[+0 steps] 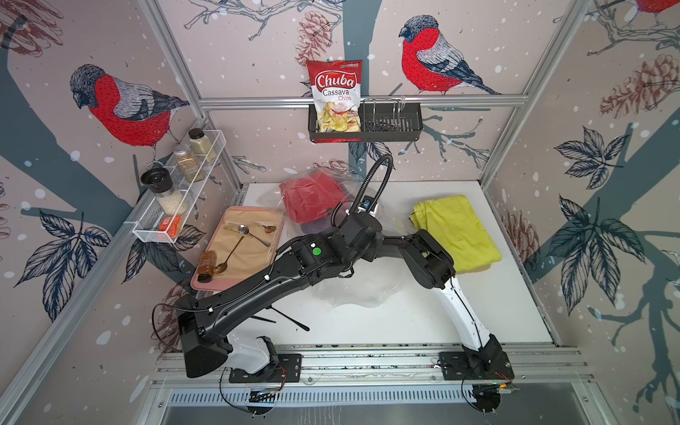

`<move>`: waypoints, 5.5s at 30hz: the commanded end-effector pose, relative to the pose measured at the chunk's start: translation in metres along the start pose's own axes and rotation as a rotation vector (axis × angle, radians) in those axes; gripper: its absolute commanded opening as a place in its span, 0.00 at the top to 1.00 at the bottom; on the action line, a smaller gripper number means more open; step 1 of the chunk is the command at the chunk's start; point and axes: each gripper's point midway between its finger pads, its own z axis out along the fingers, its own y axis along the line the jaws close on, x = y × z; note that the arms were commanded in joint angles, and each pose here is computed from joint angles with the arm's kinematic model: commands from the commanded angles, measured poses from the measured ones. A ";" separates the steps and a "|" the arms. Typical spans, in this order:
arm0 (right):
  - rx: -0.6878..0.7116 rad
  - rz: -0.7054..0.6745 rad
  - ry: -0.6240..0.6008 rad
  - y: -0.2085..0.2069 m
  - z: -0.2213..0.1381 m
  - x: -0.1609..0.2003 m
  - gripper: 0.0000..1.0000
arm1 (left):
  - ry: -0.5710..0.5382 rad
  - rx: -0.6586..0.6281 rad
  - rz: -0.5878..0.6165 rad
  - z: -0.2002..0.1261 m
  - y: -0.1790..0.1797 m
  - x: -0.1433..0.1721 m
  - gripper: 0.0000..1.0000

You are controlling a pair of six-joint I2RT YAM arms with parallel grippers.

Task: Take the trousers out of the vacuum bag
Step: Take out the trousers from the vacuum bag.

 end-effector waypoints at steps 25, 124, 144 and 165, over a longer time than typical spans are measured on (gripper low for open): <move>-0.144 -0.079 0.006 0.042 -0.012 -0.021 1.00 | -0.024 -0.012 -0.019 0.002 0.002 -0.007 1.00; -0.310 -0.155 0.243 0.042 -0.181 0.009 1.00 | 0.008 -0.288 -0.762 0.068 0.286 0.075 0.10; -0.300 -0.127 0.246 0.030 -0.181 0.012 1.00 | -0.031 -0.193 -1.245 0.097 0.323 0.177 0.12; -0.301 -0.121 0.251 0.028 -0.180 0.014 1.00 | -0.211 0.020 -1.419 0.118 0.321 0.180 0.33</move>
